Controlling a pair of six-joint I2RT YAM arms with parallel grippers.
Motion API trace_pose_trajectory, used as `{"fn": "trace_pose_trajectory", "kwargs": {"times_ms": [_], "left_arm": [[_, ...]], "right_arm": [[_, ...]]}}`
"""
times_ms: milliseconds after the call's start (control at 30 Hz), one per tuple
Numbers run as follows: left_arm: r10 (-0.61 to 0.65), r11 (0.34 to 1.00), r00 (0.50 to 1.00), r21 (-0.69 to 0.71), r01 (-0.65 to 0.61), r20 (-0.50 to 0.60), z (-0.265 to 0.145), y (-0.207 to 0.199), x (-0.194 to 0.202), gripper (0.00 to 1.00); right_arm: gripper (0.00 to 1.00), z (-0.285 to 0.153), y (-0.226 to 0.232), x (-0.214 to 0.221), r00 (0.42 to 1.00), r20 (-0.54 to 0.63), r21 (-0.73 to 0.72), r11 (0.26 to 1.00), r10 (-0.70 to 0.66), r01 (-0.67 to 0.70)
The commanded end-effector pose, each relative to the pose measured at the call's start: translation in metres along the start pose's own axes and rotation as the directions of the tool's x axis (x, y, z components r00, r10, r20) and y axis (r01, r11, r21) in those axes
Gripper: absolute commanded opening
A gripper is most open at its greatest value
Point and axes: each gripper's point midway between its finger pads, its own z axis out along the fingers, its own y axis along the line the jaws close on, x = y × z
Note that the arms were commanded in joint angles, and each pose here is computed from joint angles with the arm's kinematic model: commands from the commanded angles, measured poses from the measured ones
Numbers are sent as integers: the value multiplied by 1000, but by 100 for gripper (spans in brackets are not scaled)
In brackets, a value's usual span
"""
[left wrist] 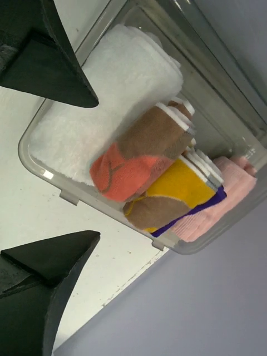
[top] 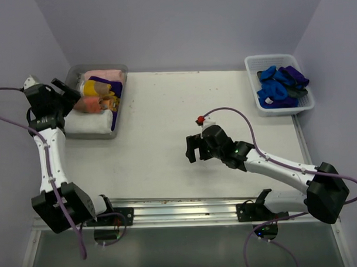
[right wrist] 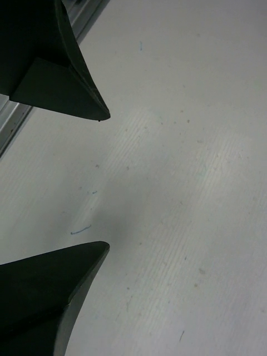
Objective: Roll the towels
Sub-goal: Place the rolled towel into the container
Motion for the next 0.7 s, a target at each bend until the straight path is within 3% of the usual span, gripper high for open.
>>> {"fn": "trace_pose_trajectory", "kwargs": {"times_ms": [0, 267, 433, 667], "left_arm": [[193, 980, 981, -53, -191, 24, -35, -15, 22, 95], [341, 940, 936, 12, -342, -89, -69, -25, 115, 96], [422, 906, 892, 98, -411, -163, -87, -22, 178, 96], [489, 871, 850, 172, -461, -196, -94, -26, 223, 96]], "right_arm": [[97, -18, -27, -38, 991, 129, 182, 982, 19, -43], [98, -60, -75, -69, 968, 252, 452, 886, -15, -104], [99, -86, -88, -72, 946, 323, 485, 856, 12, -177], [99, -101, -107, -57, 929, 366, 528, 812, 49, -251]]}}
